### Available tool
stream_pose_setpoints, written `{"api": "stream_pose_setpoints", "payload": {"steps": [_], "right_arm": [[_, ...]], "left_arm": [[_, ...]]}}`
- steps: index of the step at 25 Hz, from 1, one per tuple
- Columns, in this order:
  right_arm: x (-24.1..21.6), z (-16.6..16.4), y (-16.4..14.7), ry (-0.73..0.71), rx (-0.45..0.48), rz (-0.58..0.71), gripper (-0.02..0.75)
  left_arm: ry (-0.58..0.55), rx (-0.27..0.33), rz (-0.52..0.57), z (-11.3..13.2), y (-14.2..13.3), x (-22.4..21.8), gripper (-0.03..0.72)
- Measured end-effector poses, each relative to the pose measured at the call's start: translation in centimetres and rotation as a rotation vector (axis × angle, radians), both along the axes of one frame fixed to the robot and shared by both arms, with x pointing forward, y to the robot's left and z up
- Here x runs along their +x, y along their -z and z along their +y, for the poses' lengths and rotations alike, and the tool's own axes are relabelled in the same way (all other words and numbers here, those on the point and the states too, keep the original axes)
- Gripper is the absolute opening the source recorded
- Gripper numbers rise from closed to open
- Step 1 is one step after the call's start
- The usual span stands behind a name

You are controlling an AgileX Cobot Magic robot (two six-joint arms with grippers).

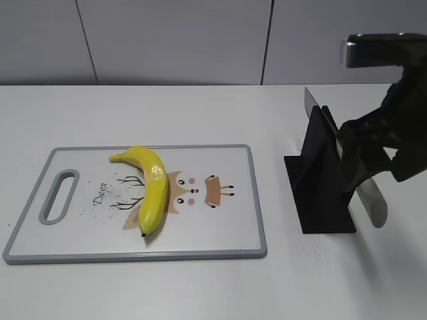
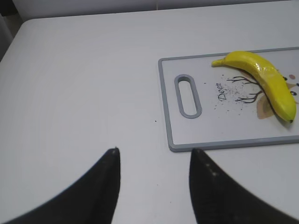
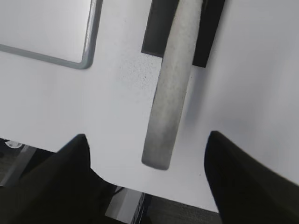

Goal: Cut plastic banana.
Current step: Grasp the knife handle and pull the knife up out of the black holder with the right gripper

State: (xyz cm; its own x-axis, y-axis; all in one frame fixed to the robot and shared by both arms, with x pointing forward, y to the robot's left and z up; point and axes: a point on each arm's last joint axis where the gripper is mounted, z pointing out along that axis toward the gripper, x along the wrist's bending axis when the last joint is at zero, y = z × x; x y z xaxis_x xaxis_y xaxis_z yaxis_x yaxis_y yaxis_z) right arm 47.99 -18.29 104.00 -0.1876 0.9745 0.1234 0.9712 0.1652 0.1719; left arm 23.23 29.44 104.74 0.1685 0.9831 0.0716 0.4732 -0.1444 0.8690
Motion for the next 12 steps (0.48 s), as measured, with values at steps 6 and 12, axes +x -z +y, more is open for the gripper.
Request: {"api": "stream_pose_setpoints", "payload": {"steps": [6,12], "right_arm": [[1.7,0.2,3.4,0.027,-0.098,0.085,0.572],[2.3,0.7,4.8,0.05,-0.082,0.125,0.476]], "left_arm": [[0.0,0.0,0.0,0.0,0.0,0.0,0.464],[0.0,0.0,0.0,0.0,0.0,0.0,0.464]]}}
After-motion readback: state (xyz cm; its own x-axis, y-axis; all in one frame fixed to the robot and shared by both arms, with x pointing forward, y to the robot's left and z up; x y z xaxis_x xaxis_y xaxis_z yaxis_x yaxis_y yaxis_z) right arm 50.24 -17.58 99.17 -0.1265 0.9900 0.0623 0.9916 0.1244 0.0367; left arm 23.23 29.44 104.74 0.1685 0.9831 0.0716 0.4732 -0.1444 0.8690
